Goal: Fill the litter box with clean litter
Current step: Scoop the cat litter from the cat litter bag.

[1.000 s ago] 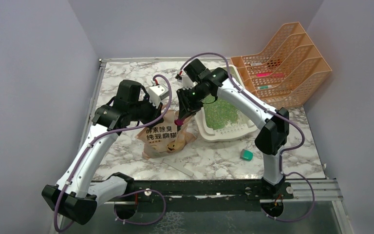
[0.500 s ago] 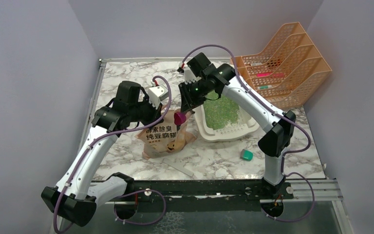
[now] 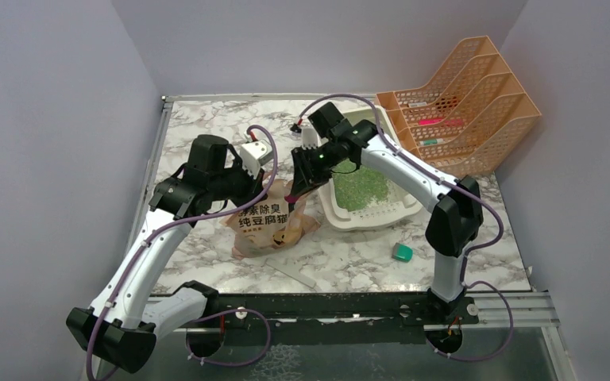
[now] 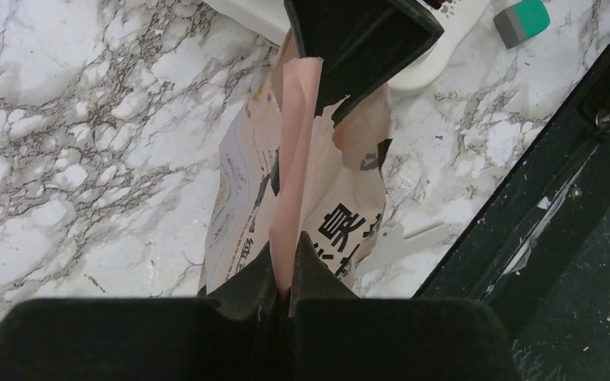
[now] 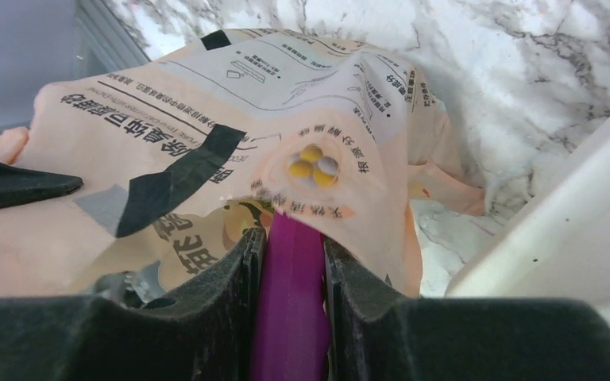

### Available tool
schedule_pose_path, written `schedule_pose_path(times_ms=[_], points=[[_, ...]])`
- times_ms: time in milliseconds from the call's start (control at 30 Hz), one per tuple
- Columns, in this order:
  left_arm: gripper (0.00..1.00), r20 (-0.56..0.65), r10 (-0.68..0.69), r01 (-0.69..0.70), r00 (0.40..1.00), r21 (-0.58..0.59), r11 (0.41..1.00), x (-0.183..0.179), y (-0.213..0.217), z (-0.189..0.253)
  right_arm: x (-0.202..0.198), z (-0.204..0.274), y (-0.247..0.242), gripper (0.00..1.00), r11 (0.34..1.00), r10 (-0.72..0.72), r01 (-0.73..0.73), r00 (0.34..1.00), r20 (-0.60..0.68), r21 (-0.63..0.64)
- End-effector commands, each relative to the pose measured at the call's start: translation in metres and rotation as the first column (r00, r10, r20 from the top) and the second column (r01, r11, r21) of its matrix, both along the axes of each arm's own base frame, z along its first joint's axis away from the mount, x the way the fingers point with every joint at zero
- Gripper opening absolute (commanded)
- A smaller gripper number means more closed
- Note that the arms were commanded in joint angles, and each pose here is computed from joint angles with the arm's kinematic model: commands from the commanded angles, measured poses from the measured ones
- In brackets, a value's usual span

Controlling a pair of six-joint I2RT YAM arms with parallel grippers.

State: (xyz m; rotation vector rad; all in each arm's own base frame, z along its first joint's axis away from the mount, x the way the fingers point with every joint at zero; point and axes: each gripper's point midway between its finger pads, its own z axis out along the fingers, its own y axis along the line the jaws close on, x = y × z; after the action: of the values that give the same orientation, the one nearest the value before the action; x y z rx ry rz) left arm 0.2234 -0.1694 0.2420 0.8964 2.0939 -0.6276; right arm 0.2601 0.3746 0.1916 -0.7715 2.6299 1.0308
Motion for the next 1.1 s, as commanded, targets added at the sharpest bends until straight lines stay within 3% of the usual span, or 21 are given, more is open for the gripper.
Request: schedule_pose_path(times_ms=[0, 367, 500, 767, 1067], points=[[0.0, 0.025, -0.003, 0.004, 1.0, -0.045, 0.999, -0.005, -0.003, 0.008, -0.02, 0.042, 0.014, 0.01, 0.954, 0.069, -0.027, 0.989, -0.129, 0.3], [0.0, 0.081, -0.051, 0.056, 0.995, -0.067, 0.996, -0.006, -0.008, 0.017, -0.011, 0.078, -0.024, 0.01, 0.782, 0.12, 0.024, 0.975, -0.188, 0.623], [0.0, 0.094, -0.048, 0.056, 0.994, -0.082, 0.995, -0.01, -0.007, 0.02, -0.001, 0.079, -0.043, 0.01, 0.778, 0.114, 0.031, 0.975, -0.19, 0.627], [0.0, 0.232, -0.022, 0.054, 0.972, -0.132, 0.99, -0.016, -0.003, 0.033, 0.013, 0.079, -0.097, 0.01, 0.753, 0.108, 0.071, 0.967, -0.229, 0.654], [0.0, 0.252, 0.0, 0.047, 0.968, -0.184, 0.982, -0.024, -0.003, 0.031, 0.017, 0.083, -0.107, 0.01, 0.823, 0.0, 0.101, 0.984, -0.178, 0.56]])
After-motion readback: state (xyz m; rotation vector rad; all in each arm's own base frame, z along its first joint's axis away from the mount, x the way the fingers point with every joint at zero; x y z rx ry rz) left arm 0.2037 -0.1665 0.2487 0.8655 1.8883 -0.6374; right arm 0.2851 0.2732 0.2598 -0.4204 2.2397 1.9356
